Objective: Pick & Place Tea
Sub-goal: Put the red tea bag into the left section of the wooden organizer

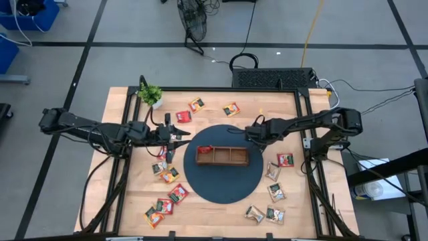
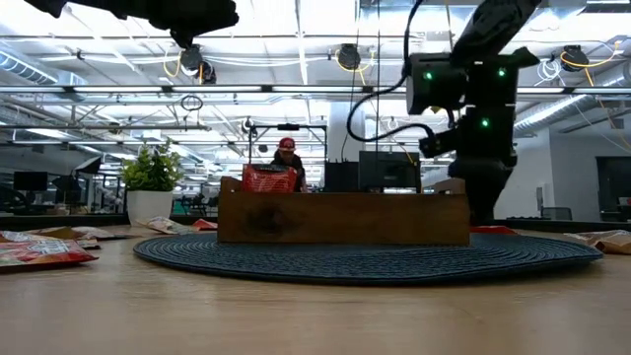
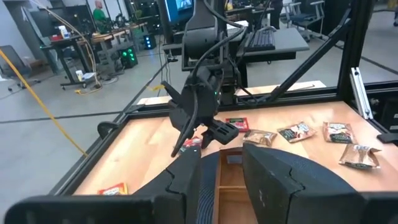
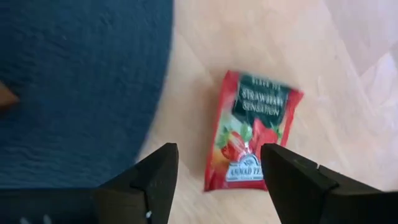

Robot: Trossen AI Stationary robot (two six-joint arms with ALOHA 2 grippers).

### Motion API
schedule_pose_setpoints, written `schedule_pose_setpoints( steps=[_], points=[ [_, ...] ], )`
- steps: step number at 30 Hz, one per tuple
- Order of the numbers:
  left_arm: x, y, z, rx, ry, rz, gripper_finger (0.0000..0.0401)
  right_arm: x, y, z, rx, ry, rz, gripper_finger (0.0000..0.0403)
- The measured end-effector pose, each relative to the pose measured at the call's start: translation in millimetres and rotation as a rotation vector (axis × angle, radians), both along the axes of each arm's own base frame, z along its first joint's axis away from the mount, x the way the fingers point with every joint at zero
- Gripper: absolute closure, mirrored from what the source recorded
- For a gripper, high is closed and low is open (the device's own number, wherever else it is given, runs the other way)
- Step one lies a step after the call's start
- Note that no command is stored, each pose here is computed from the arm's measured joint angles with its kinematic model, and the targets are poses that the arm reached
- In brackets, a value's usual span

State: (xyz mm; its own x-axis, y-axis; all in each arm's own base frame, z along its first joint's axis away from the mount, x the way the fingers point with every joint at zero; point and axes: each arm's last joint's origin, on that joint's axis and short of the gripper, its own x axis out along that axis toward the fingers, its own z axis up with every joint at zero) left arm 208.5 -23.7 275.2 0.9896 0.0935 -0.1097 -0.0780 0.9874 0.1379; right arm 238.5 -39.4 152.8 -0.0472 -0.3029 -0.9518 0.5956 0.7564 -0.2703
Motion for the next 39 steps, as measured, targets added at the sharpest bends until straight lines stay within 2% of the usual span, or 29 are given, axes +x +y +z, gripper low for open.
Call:
schedule_pose_setpoints(
  steps=[7, 13, 18, 25, 31, 33, 39],
  points=[
    [0, 0, 0, 0.0, -0.001, 0.0, 0.0279, -18, -6, -23, 0.024, 0.002, -0.075, 0.0193],
    [0, 0, 0, -0.001, -0.002, 0.0, 0.0279, -21, -6, -27, 0.021, -0.004, -0.084, 0.0208],
    [0, 0, 0, -0.003, -0.003, 0.001, 0.0279, -20, -6, -28, 0.027, -0.013, -0.094, 0.026],
    [0, 0, 0, -0.006, -0.003, 0.001, 0.0279, -20, -5, -28, 0.018, -0.01, -0.086, 0.0382],
    [0, 0, 0, -0.006, -0.004, 0.001, 0.0279, -18, 4, -16, 0.007, -0.051, -0.017, 0.0397],
    [0, 0, 0, -0.006, -0.004, 0.001, 0.0279, -14, 10, -2, -0.001, -0.131, 0.018, 0.04],
    [0, 0, 1, -0.024, -0.009, 0.003, 0.0279, -1, 28, 49, -0.036, -0.561, 0.178, 0.0402]
  ],
)
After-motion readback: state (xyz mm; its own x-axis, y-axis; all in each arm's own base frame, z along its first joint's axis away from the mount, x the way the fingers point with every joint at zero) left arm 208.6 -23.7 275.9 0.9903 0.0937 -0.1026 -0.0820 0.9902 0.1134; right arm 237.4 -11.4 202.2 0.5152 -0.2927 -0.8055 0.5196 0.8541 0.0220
